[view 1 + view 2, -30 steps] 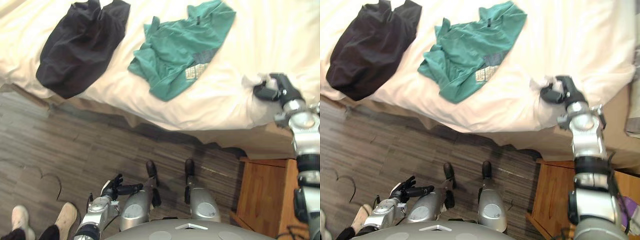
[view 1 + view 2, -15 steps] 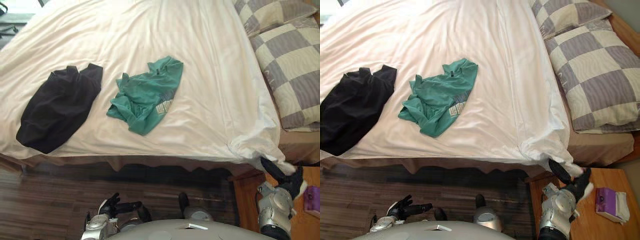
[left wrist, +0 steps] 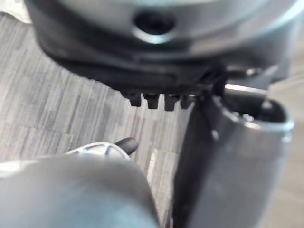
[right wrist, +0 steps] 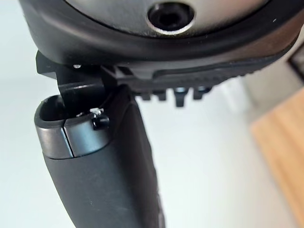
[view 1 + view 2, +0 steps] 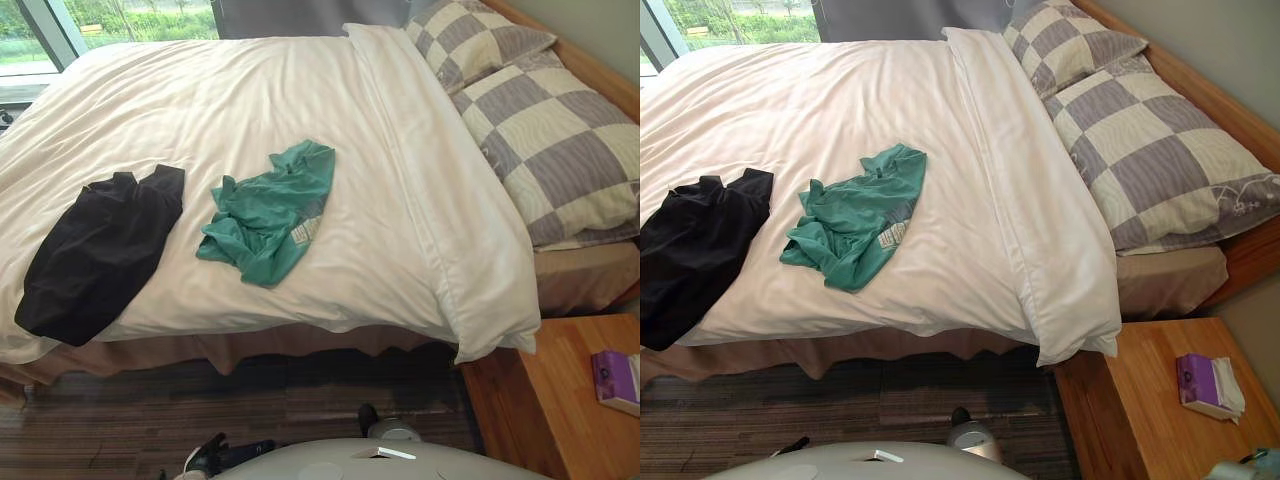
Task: Tidy up the quilt and then pick up the clothes from the bed and put them into the laundry hamper
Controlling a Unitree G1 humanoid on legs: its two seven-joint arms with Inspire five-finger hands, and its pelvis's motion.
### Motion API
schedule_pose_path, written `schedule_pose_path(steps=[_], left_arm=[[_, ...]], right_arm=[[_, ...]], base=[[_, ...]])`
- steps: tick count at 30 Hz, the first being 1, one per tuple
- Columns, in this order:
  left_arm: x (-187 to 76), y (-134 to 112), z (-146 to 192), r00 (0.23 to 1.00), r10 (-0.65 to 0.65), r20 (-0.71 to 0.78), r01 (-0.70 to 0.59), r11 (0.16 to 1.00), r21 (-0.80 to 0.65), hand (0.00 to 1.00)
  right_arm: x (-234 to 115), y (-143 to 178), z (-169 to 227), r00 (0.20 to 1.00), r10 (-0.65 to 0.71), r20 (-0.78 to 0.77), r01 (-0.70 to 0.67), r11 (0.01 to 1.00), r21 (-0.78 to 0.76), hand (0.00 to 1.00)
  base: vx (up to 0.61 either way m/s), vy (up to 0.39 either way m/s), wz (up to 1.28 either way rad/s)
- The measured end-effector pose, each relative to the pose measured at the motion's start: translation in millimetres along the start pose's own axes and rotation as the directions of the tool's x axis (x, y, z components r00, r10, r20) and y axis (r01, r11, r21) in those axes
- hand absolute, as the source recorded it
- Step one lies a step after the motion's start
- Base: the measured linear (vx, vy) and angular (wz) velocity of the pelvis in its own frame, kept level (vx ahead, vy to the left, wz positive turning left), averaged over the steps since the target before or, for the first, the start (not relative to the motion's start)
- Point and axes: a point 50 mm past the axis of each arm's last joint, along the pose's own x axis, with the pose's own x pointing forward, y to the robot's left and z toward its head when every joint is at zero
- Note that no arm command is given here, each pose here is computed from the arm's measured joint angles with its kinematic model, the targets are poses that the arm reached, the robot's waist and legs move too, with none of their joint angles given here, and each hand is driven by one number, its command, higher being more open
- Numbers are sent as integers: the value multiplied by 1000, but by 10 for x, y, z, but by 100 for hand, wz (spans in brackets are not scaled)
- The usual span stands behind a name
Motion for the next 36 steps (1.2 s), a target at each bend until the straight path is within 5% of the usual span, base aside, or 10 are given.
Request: schedule_pose_path(steps=[3, 7, 12, 16, 20, 27, 31, 36], left_arm=[[-6, 7, -43, 1000, 1, -16, -1, 1000, 7, 100], [3, -11, -6, 1000, -8, -13, 9, 999, 41, 100], [7, -51, 27, 1000, -20, 5, 19, 998, 58, 100], [11, -120, 94, 998, -50, 33, 48, 996, 69, 100], [33, -340, 401, 981, -129, 147, 123, 991, 49, 100], [-17, -721, 898, 912, -246, 328, 252, 967, 26, 100], [-28, -805, 933, 900, -276, 337, 283, 959, 30, 100], [-43, -906, 1001, 877, -328, 351, 333, 942, 47, 100]], right_arm=[[-67, 562, 146, 937, 348, 25, -349, 935, 61, 0], [-532, 1283, -18, 674, 733, -89, -692, 669, 272, 0], [-973, 1861, -54, 463, 881, -97, -734, 443, 515, 0], [-1080, 2256, 224, 410, 912, -4, -730, 330, 598, 0], [-1109, 2658, 1020, 410, 876, 255, -721, 139, 679, 0], [-1038, 2566, 1439, 525, 736, 427, -619, -15, 786, 0], [-1200, 2451, 1414, 475, 708, 523, -624, -149, 767, 0], [-1450, 2131, 796, 377, 800, 467, -678, -106, 728, 0]], base=[[13, 5, 0], [27, -8, 10], [63, -24, 32], [18, -18, 25], [-68, 16, 3], [-2, -18, -10], [110, -75, -16], [115, -87, -13]])
